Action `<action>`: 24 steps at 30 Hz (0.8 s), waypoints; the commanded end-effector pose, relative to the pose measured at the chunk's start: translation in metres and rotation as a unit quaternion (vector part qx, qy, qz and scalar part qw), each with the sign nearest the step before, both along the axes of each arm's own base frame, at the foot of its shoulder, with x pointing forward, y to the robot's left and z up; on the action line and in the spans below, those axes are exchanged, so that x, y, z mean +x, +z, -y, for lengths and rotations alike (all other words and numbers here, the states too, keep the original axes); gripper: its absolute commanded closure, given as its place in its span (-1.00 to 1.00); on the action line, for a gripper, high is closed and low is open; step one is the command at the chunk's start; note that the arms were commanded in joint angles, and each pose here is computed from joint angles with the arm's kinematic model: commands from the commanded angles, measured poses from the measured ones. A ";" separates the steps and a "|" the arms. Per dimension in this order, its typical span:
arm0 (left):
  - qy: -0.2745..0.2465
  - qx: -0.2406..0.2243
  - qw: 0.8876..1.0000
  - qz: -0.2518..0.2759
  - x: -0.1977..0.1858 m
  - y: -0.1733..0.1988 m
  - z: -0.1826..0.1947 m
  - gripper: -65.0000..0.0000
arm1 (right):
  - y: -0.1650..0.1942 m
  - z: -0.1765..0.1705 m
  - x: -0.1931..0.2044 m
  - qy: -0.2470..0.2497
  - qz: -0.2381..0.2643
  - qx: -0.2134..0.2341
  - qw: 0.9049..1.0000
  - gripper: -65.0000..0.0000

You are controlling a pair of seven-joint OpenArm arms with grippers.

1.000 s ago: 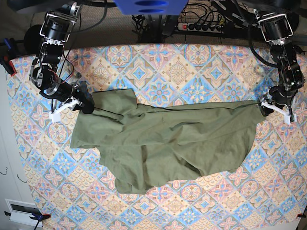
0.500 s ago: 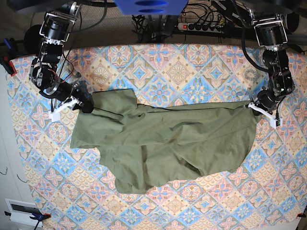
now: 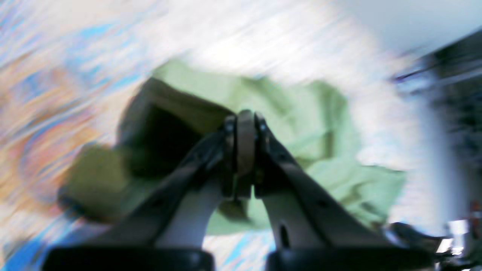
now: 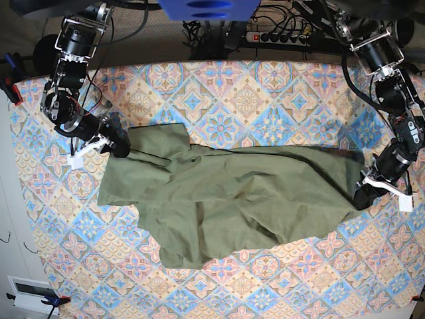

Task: Layout the t-shirt on the table in an organized manner, then fold the t-shirt properly
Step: 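Move the left gripper with its shirt edge toward the shirt's hem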

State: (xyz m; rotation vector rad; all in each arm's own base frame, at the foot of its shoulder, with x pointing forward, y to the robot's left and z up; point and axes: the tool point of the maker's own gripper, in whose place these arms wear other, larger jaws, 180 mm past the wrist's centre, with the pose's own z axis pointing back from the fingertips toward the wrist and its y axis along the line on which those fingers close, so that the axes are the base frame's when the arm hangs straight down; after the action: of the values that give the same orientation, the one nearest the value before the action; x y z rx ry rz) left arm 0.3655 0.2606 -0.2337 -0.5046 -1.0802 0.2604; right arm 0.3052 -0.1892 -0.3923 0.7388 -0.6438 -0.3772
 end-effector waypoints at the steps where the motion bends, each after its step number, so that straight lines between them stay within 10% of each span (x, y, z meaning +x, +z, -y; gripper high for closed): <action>1: 0.005 0.005 0.999 0.036 0.009 0.024 -0.004 1.00 | 0.016 0.006 0.011 -0.002 0.030 -0.003 1.000 0.71; 12: 0.096 -0.022 0.994 -0.055 0.059 -0.066 -0.037 0.98 | 0.022 0.003 0.011 0.005 0.038 -0.009 0.999 0.71; 24: 0.109 0.037 0.986 -0.118 0.070 -0.123 -0.035 -0.88 | 0.021 0.000 0.008 0.014 0.033 -0.009 0.999 0.71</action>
State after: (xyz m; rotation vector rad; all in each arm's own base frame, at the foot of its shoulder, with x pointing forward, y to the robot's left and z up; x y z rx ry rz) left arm 0.4208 0.2895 -0.3822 -0.2737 -0.8333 0.4721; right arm 0.3044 -0.1850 -0.3852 0.7381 -0.6475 -0.3417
